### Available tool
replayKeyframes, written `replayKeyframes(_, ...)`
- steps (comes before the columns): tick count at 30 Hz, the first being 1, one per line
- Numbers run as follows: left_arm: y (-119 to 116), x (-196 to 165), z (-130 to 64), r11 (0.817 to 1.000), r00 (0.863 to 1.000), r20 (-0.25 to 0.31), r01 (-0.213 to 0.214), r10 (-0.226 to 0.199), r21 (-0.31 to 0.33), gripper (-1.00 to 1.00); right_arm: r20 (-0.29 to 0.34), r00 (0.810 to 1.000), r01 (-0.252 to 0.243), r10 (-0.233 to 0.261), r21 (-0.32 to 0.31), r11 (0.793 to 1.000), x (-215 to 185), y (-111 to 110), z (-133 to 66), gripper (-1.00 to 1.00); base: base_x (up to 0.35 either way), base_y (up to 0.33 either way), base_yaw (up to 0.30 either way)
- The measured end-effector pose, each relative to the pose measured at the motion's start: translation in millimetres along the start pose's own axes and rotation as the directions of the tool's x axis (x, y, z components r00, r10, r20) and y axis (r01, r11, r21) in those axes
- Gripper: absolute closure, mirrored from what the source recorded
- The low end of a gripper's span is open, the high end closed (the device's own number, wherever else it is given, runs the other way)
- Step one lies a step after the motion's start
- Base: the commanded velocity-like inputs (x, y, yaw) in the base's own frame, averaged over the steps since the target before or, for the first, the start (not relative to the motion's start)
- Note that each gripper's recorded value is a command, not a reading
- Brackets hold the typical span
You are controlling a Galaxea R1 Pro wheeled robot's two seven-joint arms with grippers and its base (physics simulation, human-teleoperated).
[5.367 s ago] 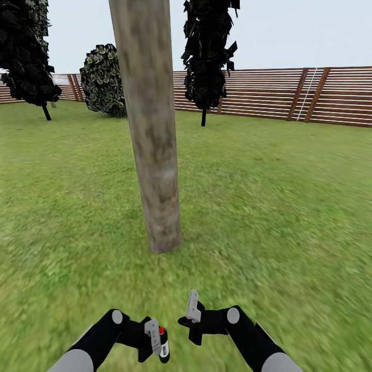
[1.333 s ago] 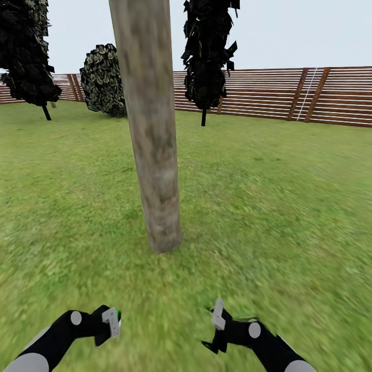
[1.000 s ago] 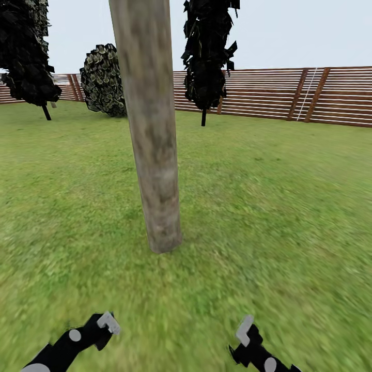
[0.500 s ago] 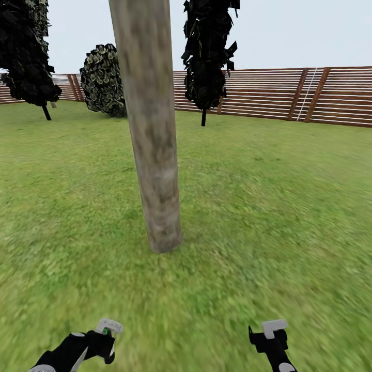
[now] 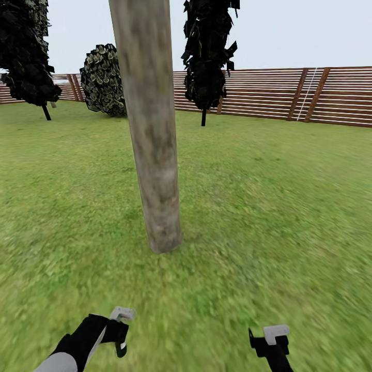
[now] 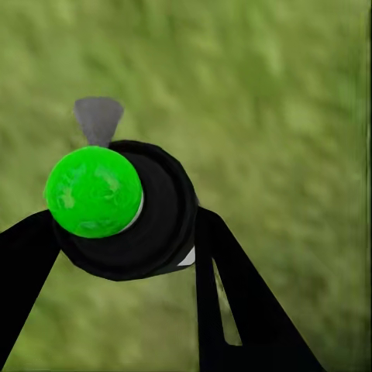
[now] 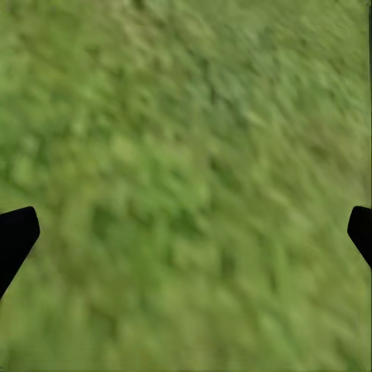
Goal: In the garden, pick up the pesticide atomizer on the floor and spray pesticide onto both trees until each tree trunk is fully covered.
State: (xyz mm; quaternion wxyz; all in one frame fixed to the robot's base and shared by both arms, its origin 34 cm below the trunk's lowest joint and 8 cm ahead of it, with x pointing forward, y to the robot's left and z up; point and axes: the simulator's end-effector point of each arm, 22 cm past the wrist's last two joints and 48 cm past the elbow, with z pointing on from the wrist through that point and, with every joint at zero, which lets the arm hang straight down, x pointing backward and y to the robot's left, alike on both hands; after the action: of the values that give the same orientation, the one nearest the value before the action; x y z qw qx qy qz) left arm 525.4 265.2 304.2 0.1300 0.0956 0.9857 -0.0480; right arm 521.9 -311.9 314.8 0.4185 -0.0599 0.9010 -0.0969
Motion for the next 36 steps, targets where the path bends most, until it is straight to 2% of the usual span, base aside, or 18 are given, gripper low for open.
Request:
replayKeyframes(5,-3.6,-7.7,-3.7,1.000,1.000,-0.008,0.011,-0.011,0.003,1.00,0.011,1.000,-0.003,0.003,-0.009,1.000,-0.2,5.3,-2.1,-1.00,0.000,0.000,0.000)
replayKeyframes(13,-1.5,-14.9,-6.8,1.000,1.000,0.006,0.009,-0.009,-0.002,1.00,-0.044,0.999,0.006,-0.007,-0.019,1.000,25.0,9.4,-11.7,-1.00,0.235,-0.056,0.000)
replayKeyframes(19,7.7,-46.8,-19.4,1.000,0.997,0.074,0.007,-0.005,-0.024,1.00,-0.081,0.997,0.010,-0.012,-0.027,1.000,49.4,12.5,-24.8,-1.00,0.255,-0.174,0.000)
replayKeyframes(22,9.9,-54.2,-26.3,0.999,0.998,0.066,0.022,-0.019,-0.032,1.00,-0.088,0.996,0.011,-0.014,-0.029,1.000,53.9,13.3,-27.2,-1.00,0.091,-0.126,0.000)
replayKeyframes(26,7.8,-67.3,-32.5,0.999,0.996,0.087,0.023,-0.020,-0.034,1.00,-0.095,0.995,0.012,-0.015,-0.030,0.999,58.0,13.7,-29.4,-1.00,0.014,-0.020,0.000)
replayKeyframes(27,-4.6,-97.4,-50.4,0.999,0.994,0.097,0.048,-0.046,-0.019,1.00,-0.104,0.994,0.013,-0.016,-0.032,0.999,62.9,14.2,-32.1,-1.00,0.000,0.000,0.000)
replayKeyframes(28,2.9,-154.7,-74.1,0.999,0.983,0.183,0.038,-0.032,-0.030,1.00,-0.104,0.994,0.013,-0.016,-0.032,0.999,63.1,14.3,-32.4,-1.00,0.000,0.000,0.000)
replayKeyframes(29,2.5,-165.6,-78.8,0.999,0.980,0.198,0.037,-0.031,-0.026,1.00,-0.104,0.994,0.013,-0.017,-0.032,0.999,63.5,14.3,-32.6,-1.00,0.000,0.000,0.000)
replayKeyframes(30,0.5,-153.6,-73.2,0.999,0.984,0.178,0.032,-0.027,-0.026,1.00,-0.105,0.994,0.014,-0.017,-0.032,0.999,63.8,14.5,-32.6,-1.00,0.000,0.000,0.000)
replayKeyframes(31,-2.2,-155.2,-73.6,0.999,0.983,0.181,0.033,-0.029,-0.019,1.00,-0.105,0.994,0.013,-0.017,-0.032,0.999,64.2,14.5,-32.9,-1.00,0.000,0.000,0.000)
replayKeyframes(32,-20.4,-187.6,-84.9,0.999,0.974,0.224,0.029,-0.031,0.014,1.00,-0.086,0.996,0.001,-0.005,-0.047,0.999,55.6,27.5,-31.5,-1.00,0.000,0.000,0.000)
replayKeyframes(33,-11.7,-198.8,-92.7,1.000,0.972,0.233,0.031,-0.030,-0.001,1.00,-0.085,0.996,-0.002,-0.001,-0.043,0.999,55.3,26.2,-31.3,-1.00,0.000,0.000,0.000)
replayKeyframes(35,17.7,-192.3,-96.1,0.998,0.976,0.216,0.044,-0.034,-0.042,1.00,-0.085,0.996,0.000,-0.004,-0.043,0.999,55.5,25.8,-31.3,-1.00,0.000,0.000,0.000)
replayKeyframes(36,22.1,-191.2,-97.0,0.998,0.976,0.214,0.049,-0.039,-0.041,1.00,-0.086,0.996,0.000,-0.004,-0.043,0.999,55.6,25.6,-31.3,-1.00,0.000,0.000,0.000)
